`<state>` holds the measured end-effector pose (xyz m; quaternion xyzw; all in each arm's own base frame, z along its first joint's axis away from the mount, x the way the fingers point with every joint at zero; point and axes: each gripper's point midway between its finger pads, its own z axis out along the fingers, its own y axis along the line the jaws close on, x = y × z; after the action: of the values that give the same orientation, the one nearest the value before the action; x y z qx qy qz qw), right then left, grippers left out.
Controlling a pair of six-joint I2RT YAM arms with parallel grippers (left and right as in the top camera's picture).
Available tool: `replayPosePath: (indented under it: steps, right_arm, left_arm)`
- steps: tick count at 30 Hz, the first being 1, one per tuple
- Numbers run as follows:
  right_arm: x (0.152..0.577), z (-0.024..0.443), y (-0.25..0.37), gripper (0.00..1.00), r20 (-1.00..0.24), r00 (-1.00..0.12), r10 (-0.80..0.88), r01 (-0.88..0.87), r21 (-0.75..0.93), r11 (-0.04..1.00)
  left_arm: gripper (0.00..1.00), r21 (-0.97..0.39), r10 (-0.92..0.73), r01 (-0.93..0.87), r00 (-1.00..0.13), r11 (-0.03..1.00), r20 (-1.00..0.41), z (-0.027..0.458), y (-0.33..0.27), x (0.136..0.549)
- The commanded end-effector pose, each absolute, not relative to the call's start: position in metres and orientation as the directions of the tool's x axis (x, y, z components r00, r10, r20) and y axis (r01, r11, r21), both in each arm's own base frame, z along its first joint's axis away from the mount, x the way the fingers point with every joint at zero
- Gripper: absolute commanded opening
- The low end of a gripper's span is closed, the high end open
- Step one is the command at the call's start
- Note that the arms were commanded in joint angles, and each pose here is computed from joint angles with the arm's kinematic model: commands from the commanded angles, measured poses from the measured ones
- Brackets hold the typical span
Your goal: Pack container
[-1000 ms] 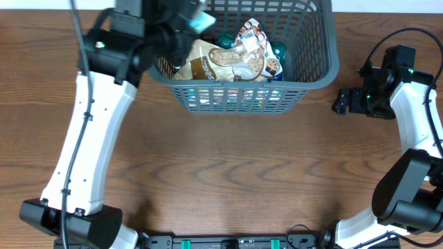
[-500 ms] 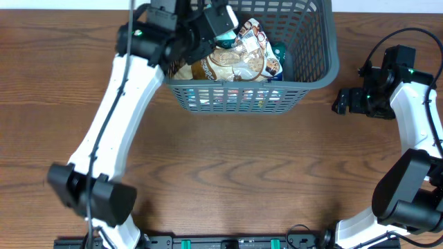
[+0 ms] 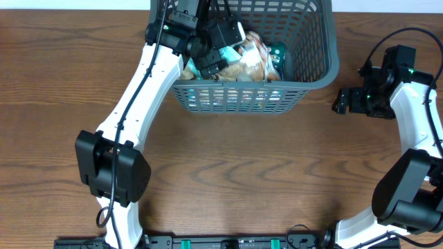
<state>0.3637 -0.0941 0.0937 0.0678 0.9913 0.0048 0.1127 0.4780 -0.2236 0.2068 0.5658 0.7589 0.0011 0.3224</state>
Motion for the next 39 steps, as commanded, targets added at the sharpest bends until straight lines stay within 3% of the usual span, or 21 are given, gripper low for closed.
replayPosePath:
  steps: [1, 10, 15, 19, 24, 28, 33, 39]
  right_arm:
    - [0.367, 0.098, -0.092, 0.99, -0.245, -0.962, 0.118, 0.116, 0.023, 0.993]
    - [0.402, 0.138, -0.102, 0.99, -0.382, -0.918, 0.105, 0.114, 0.001, 0.993]
    - [0.431, 0.206, -0.106, 0.99, -0.515, -0.853, 0.087, 0.104, -0.005, 0.995]
    - [0.446, 0.264, -0.1, 0.99, -0.62, -0.782, 0.068, 0.069, 0.023, 0.997]
    - [0.441, 0.307, -0.092, 0.99, -0.686, -0.721, 0.096, 0.086, 0.049, 0.995]
    - [0.423, 0.34, -0.083, 0.99, -0.736, -0.674, 0.063, 0.091, 0.002, 0.996]
    - [0.386, 0.369, -0.066, 0.99, -0.768, -0.64, 0.025, 0.093, -0.045, 0.995]
    - [0.338, 0.347, -0.035, 0.99, -0.74, -0.672, -0.003, 0.043, -0.044, 0.998]
  left_arm:
    - [0.99, 0.368, 0.834, 0.84, -0.165, 0.398, -0.527, 0.232, -0.227, 0.471]
    - [0.99, 0.45, 0.723, 0.63, -0.274, 0.633, -0.634, 0.321, -0.186, 0.465]
    - [0.99, 0.371, 0.54, 0.475, -0.289, 0.798, -0.791, 0.389, -0.153, 0.453]
    - [0.99, 0.319, 0.445, 0.385, -0.303, 0.866, -0.843, 0.425, -0.118, 0.428]
    - [0.99, 0.149, 0.249, 0.251, -0.435, 0.957, -0.865, 0.433, -0.073, 0.384]
    - [0.99, 0.106, 0.19, 0.185, -0.525, 0.977, -0.83, 0.426, -0.044, 0.342]
    - [0.99, 0.102, 0.185, 0.179, -0.547, 0.979, -0.817, 0.418, -0.036, 0.297]
    - [0.99, 0.081, 0.156, 0.161, -0.53, 0.984, -0.833, 0.387, -0.029, 0.25]
